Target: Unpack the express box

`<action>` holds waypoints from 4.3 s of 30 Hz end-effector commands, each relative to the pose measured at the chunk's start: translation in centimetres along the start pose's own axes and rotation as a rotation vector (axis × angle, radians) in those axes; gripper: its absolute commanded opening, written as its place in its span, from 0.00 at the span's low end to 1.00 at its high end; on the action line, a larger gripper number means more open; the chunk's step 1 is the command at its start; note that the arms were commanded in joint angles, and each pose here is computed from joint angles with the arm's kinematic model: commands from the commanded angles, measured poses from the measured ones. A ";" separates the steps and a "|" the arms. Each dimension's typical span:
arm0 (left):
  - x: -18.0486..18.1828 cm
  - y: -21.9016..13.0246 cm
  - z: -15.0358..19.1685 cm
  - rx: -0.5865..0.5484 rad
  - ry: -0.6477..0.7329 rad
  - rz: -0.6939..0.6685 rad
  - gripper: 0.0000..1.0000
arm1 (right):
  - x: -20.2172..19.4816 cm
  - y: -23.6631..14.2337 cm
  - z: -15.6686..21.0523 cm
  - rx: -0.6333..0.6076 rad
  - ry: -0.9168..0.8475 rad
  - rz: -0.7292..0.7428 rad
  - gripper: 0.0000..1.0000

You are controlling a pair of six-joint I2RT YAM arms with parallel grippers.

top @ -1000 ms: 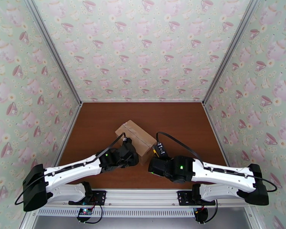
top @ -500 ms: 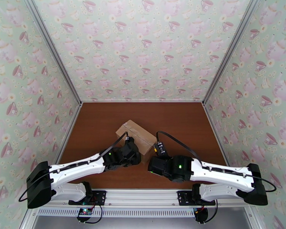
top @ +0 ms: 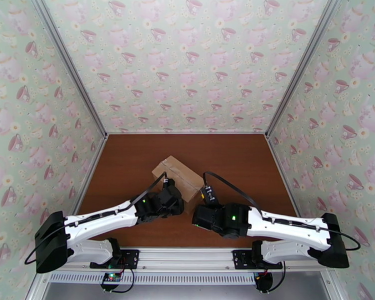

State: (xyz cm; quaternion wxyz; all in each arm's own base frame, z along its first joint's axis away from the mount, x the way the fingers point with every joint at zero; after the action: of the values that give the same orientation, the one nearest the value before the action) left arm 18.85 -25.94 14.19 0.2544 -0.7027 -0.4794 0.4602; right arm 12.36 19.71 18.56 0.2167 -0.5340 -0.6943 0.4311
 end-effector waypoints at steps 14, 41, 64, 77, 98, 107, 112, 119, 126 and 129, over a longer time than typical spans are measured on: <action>-0.2 -1.5 -3.1 -0.127 -0.035 0.017 0.33 | 2.7 -1.1 -0.8 -0.021 -0.010 -0.126 0.00; 2.3 -4.4 -4.6 -0.205 -0.050 -0.055 0.33 | -0.8 -2.3 1.9 0.062 -0.031 -0.088 0.00; 3.4 -11.3 -11.2 -0.311 -0.017 -0.063 0.37 | -6.0 -4.6 0.8 -0.047 0.120 0.024 0.00; -2.4 -9.5 -14.9 -0.255 0.048 0.119 0.42 | -6.0 -6.1 -4.8 -0.207 0.132 -0.065 0.00; -9.7 -11.4 -14.6 -0.139 0.015 0.585 0.64 | -1.7 -5.8 -15.1 -0.333 0.035 -0.157 0.00; -10.1 -11.5 -15.5 -0.172 0.014 0.600 0.61 | -0.3 -5.9 -16.2 -0.343 0.033 -0.210 0.00; -9.9 -10.9 -16.0 -0.180 -0.001 0.599 0.58 | -0.1 -6.2 -16.5 -0.354 0.040 -0.228 0.00; -10.3 -10.3 -16.8 -0.187 -0.010 0.615 0.52 | 0.1 -6.5 -16.6 -0.361 0.044 -0.253 0.00; -11.0 -9.8 -17.0 -0.168 -0.014 0.647 0.46 | -0.1 -6.6 -16.6 -0.367 0.046 -0.248 0.00; -11.0 -9.5 -16.9 -0.161 -0.018 0.652 0.44 | -0.1 -6.5 -16.6 -0.368 0.044 -0.240 0.00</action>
State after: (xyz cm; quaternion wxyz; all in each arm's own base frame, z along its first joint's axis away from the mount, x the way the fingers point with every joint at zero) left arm 28.32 -30.31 32.47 0.0499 -0.8241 -0.2858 0.4865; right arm 21.17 25.26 30.90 0.1889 -0.4865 -0.8047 0.2830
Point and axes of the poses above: each hand's point on the last joint's axis, 136 mm out from that joint toward the fingers, its own y axis out along the fingers, its own x axis along the line the jaws close on, z = x × y, the point moved 3 cm from there along -y, back along the fingers, and after that the axes turned 2 degrees about y, right-handed, at the moved point
